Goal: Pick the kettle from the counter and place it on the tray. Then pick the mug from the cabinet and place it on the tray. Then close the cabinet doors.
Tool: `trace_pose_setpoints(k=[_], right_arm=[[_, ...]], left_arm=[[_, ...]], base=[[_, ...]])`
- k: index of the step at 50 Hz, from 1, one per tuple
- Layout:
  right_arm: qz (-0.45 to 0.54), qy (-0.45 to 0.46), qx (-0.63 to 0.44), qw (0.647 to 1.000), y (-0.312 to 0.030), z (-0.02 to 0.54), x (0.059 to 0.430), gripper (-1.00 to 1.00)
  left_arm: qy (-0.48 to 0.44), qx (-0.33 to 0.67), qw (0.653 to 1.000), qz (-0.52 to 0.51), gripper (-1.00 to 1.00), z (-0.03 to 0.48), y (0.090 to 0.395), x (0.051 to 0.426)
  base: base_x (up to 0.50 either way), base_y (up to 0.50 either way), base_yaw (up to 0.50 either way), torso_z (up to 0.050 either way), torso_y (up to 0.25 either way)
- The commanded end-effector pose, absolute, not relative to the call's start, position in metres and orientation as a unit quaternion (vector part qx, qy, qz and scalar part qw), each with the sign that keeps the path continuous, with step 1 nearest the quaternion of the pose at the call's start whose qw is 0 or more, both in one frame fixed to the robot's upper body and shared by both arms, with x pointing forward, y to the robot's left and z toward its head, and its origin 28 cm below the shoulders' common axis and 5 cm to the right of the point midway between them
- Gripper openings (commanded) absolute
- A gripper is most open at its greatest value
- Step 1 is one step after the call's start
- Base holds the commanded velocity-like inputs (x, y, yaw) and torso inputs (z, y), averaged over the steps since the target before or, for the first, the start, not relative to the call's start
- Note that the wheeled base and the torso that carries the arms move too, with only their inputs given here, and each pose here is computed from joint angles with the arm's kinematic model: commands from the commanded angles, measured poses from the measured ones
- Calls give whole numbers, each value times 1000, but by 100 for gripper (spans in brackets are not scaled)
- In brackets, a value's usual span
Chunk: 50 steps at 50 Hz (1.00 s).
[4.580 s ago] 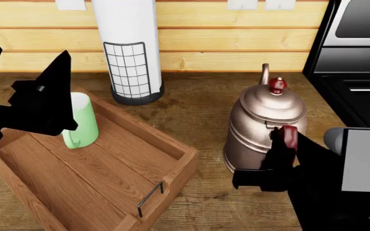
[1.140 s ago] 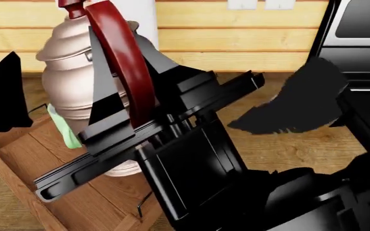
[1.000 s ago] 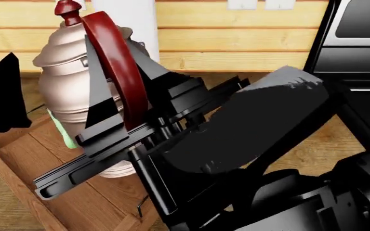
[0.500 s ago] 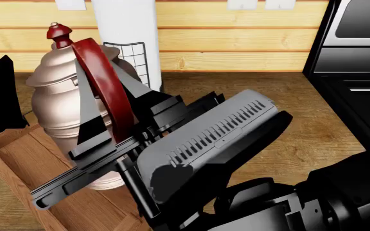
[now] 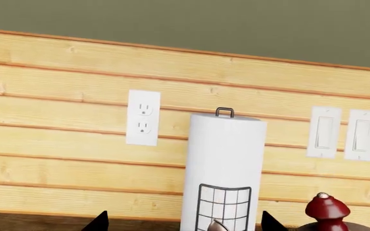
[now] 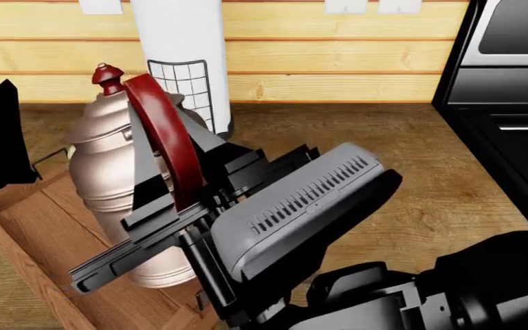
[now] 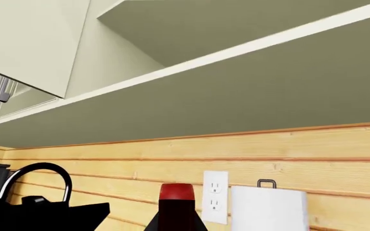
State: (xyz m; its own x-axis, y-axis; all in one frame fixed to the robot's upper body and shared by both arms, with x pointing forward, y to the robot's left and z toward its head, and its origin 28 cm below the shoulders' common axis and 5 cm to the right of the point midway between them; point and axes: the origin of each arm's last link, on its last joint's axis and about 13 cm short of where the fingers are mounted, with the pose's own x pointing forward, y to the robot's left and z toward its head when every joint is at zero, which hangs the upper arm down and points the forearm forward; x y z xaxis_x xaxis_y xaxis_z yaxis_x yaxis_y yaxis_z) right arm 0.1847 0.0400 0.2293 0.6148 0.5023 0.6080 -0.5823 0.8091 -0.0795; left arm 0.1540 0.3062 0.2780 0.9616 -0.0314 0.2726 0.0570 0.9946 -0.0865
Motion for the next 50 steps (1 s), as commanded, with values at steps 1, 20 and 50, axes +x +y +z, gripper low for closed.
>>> trace_pose_setpoints(k=[1,20,50], right_arm=[[301,-332,71,891,41,231,186,-100],[296,-373,81,876,54,233,195,-100],[309,-345,75,883,67,197,211,-100]], left_arm=[[-136,-47,989,-20,100,277,307,154],[-134,-49,990,-15,100,274,309,154],[-130,-53,990,-9,100,270,313,156]], base=[[0,0,0,0,0],[0,0,0,1,1],[0,0,0,0,0]])
